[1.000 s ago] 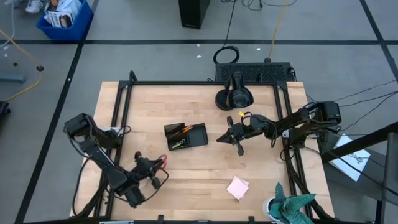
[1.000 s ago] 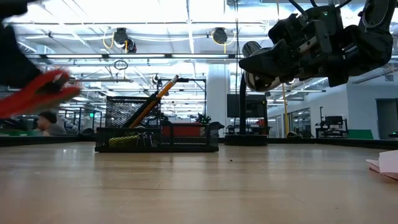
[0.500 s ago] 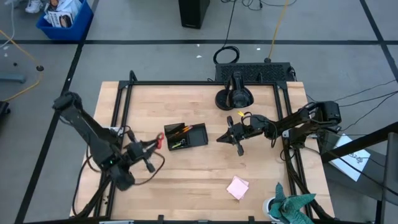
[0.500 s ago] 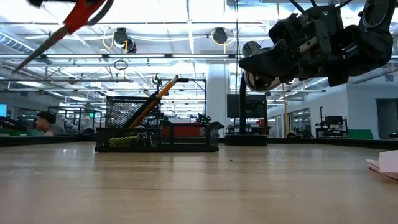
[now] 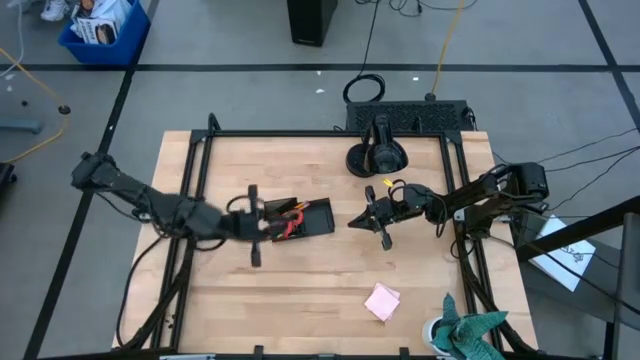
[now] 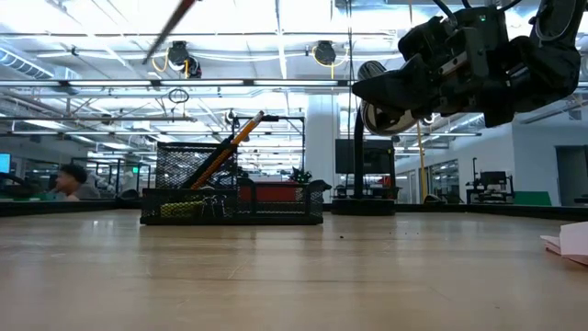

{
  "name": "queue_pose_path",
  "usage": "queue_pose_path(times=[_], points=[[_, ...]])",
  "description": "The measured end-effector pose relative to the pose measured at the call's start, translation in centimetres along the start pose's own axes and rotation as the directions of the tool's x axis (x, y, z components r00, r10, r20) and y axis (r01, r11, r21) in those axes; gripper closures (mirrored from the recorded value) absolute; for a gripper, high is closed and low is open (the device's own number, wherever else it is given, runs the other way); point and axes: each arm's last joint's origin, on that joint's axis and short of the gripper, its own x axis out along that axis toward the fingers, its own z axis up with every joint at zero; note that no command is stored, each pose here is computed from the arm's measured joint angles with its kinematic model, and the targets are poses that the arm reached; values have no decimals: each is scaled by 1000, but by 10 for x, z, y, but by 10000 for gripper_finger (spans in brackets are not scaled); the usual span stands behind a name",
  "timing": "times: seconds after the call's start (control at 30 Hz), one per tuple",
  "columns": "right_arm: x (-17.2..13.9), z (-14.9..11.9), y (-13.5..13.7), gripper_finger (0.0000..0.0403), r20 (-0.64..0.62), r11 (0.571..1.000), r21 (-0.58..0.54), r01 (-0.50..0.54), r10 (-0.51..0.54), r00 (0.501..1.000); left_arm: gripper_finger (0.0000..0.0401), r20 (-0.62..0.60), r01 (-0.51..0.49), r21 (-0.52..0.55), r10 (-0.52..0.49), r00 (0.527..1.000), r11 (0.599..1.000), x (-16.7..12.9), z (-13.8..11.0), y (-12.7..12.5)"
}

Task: Pick and place office supplies into organizer
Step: Put the red scissors into the black desk organizer

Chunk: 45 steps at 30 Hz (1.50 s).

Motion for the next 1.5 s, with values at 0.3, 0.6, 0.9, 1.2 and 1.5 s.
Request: queue_pose_path(times=[0.3,0.6,0.9,1.2,1.5], points=[[0,0,0,399,-4,1000,-1,0,0,1000,378,102,-26,-53,32,994,998,27,-30,52],[0,-1,0,399,-8,1000,2,-1,1,1000,372,353,30,-93,5,936,995,14,-96,72],[0,0,0,399,3,1000,-4,1,-1,1000,371,235,19,-181,24,972,983,2,-145,72],[0,2,-1,399,24,1000,-16,27,-27,999,371,141,0,-227,33,989,974,1,-168,67],[0,2,-1,399,24,999,-30,28,-27,999,371,39,13,-239,-4,999,971,21,-189,60]])
